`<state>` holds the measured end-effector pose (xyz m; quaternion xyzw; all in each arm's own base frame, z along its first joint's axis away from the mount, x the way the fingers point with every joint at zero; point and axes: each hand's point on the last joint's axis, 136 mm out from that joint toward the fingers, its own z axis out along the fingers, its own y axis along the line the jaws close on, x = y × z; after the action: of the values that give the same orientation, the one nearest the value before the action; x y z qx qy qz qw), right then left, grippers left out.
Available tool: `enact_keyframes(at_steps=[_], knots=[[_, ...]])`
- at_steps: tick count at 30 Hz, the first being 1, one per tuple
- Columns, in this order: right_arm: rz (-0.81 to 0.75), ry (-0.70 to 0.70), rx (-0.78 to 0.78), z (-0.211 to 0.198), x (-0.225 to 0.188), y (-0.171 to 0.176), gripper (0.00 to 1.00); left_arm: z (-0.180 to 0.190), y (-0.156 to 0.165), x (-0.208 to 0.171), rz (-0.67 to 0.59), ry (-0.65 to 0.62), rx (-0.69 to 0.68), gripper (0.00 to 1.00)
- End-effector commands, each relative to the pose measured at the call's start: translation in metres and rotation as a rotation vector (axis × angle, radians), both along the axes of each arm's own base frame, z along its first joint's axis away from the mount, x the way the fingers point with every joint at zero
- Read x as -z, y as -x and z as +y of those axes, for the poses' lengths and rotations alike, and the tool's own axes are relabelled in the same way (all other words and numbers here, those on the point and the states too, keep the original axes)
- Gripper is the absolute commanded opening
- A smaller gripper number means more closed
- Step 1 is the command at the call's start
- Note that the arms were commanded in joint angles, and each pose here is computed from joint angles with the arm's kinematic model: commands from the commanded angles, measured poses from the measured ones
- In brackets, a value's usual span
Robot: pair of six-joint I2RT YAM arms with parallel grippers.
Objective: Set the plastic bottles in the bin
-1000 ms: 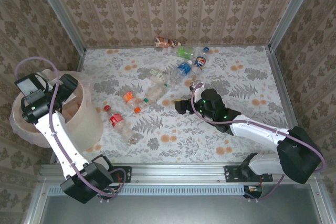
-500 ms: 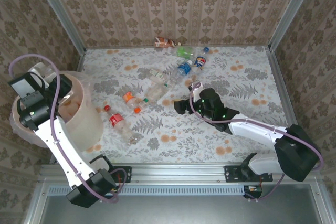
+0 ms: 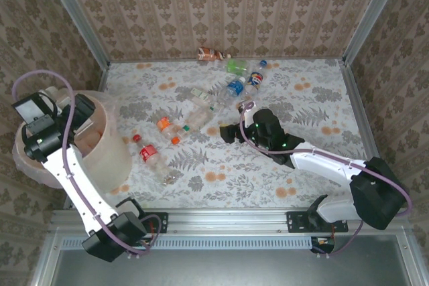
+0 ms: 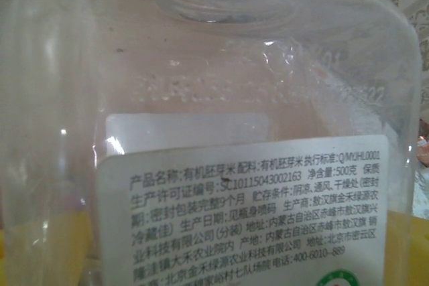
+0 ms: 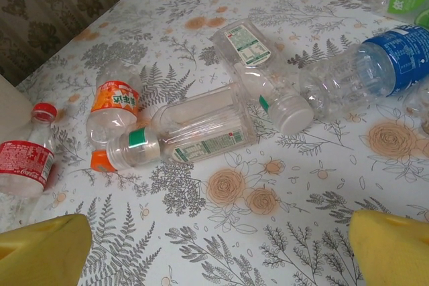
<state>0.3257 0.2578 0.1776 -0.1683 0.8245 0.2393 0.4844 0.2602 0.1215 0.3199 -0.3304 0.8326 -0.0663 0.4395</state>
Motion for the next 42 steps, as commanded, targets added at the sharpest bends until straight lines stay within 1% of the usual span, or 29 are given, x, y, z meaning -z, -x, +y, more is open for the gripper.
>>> enact_keyframes(at_steps=[1, 5, 6, 8, 10, 11, 12, 13, 16, 20, 21, 22, 23, 25, 29, 31, 33, 36, 39, 40, 42], knots=[[-0.002, -0.006, -0.028, 0.008, -0.007, 0.001, 1.0, -0.027, -0.008, -0.02, -0.116, 0.116, 0.12, 1.0], [-0.005, -0.039, -0.136, 0.028, -0.019, 0.005, 1.0, -0.04, -0.006, -0.047, -0.265, 0.188, 0.175, 1.0], [-0.004, -0.047, -0.151, 0.032, -0.022, 0.005, 1.0, -0.042, -0.006, -0.055, -0.3, 0.19, 0.19, 1.0], [-0.004, -0.075, -0.174, 0.04, -0.033, 0.003, 1.0, -0.046, 0.001, -0.073, -0.345, 0.146, 0.196, 1.0], [-0.018, -0.116, -0.171, 0.045, -0.052, -0.001, 1.0, -0.046, 0.01, -0.087, -0.345, 0.08, 0.175, 1.0], [-0.023, -0.143, -0.168, 0.047, -0.062, -0.004, 1.0, -0.05, 0.014, -0.096, -0.358, 0.049, 0.19, 1.0], [-0.025, -0.17, -0.175, 0.05, -0.07, -0.004, 1.0, -0.058, 0.015, -0.105, -0.385, 0.037, 0.227, 1.0], [-0.007, -0.184, -0.181, 0.055, -0.069, -0.007, 1.0, -0.068, 0.016, -0.114, -0.421, 0.039, 0.276, 1.0], [-0.02, -0.263, -0.18, 0.06, -0.097, -0.01, 1.0, -0.103, 0.016, -0.134, -0.528, 0.079, 0.427, 1.0], [-0.042, -0.358, -0.178, 0.062, -0.117, -0.01, 1.0, -0.136, 0.014, -0.143, -0.59, 0.11, 0.549, 1.0], [-0.038, -0.375, -0.178, 0.062, -0.119, -0.01, 1.0, -0.147, 0.014, -0.145, -0.601, 0.113, 0.592, 1.0], [-0.057, -0.411, -0.187, 0.057, -0.136, -0.005, 1.0, -0.158, 0.013, -0.148, -0.614, 0.109, 0.641, 1.0], [-0.045, -0.433, -0.185, 0.055, -0.142, -0.005, 1.0, -0.174, 0.012, -0.151, -0.627, 0.105, 0.711, 1.0], [0.002, -0.48, -0.178, 0.048, -0.149, -0.007, 1.0, -0.196, 0.008, -0.148, -0.627, 0.08, 0.805, 1.0], [0.108, -0.6, -0.133, 0.024, -0.16, -0.016, 1.0, -0.241, -0.009, -0.125, -0.606, 0.034, 0.976, 1.0], [0.148, -0.65, -0.106, 0.01, -0.165, -0.021, 1.0, -0.265, -0.015, -0.114, -0.611, -0.012, 1.066, 1.0], [0.175, -0.693, -0.095, -0.003, -0.172, -0.024, 1.0, -0.288, -0.022, -0.097, -0.615, -0.118, 1.14, 1.0], [0.216, -0.719, -0.124, -0.009, -0.185, -0.021, 1.0, -0.313, -0.036, -0.067, -0.58, -0.279, 1.21, 1.0], [0.268, -0.698, -0.21, 0.002, -0.197, -0.012, 1.0, -0.336, -0.045, -0.044, -0.546, -0.391, 1.278, 1.0], [0.274, -0.701, -0.237, 0.006, -0.2, -0.009, 1.0, -0.34, -0.048, -0.04, -0.541, -0.417, 1.289, 1.0], [0.29, -0.698, -0.259, 0.011, -0.2, -0.009, 1.0, -0.358, -0.044, -0.035, -0.553, -0.441, 1.347, 1.0]])
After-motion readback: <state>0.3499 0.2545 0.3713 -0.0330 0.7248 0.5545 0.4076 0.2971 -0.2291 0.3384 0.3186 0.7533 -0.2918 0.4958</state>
